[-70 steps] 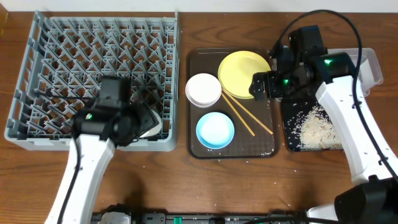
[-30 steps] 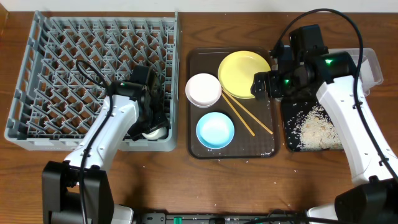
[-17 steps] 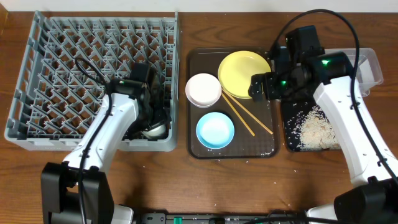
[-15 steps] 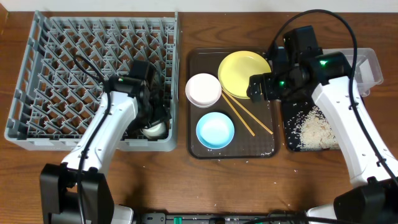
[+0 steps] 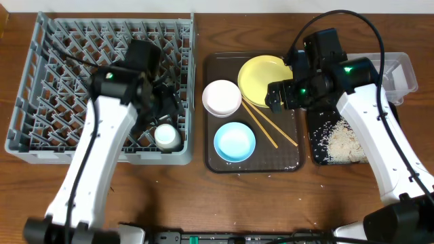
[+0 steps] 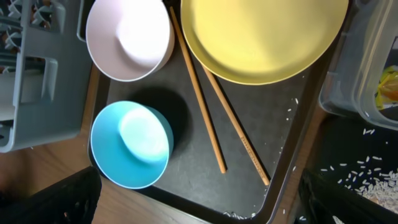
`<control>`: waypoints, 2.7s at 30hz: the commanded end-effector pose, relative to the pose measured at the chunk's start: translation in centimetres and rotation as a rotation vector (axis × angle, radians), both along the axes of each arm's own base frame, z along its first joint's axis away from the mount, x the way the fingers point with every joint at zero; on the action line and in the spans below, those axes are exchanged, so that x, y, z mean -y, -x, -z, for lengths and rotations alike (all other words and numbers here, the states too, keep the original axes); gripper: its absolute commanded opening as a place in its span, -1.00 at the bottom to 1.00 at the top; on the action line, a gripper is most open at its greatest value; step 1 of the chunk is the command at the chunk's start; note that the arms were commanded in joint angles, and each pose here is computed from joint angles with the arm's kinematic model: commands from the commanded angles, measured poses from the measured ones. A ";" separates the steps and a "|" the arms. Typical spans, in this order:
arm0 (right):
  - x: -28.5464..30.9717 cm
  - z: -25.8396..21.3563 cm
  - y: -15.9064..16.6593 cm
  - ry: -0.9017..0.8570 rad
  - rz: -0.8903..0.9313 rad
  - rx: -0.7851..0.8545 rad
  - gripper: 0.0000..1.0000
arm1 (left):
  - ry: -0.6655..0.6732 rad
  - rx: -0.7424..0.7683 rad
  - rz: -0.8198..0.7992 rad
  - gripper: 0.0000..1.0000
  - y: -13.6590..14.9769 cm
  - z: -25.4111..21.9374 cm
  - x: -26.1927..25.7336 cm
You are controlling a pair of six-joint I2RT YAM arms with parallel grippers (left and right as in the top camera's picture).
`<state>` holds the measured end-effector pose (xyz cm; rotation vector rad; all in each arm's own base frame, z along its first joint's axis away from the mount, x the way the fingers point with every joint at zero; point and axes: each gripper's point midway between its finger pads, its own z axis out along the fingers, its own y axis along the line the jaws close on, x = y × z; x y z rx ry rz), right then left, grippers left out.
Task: Sort waste into correct bins and load items into the dishwasher
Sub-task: 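Open the left gripper and withdraw it toward the blue bowl, then lower the left gripper onto the blue bowl rim and grasp it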
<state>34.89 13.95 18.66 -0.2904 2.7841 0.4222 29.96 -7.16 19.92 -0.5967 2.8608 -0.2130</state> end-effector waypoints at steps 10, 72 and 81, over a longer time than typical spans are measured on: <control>-0.5 -1.3 -0.8 -0.030 0.025 0.051 0.98 | 0.085 0.255 0.249 0.68 5.4 -7.8 5.2; 4.9 -1.0 -2.3 -0.027 0.288 0.009 0.98 | -0.169 -0.113 0.633 0.14 1.8 9.8 14.1; 5.1 -0.9 -2.2 -0.017 0.292 0.008 0.98 | -0.159 -0.073 0.617 0.13 1.1 11.8 14.4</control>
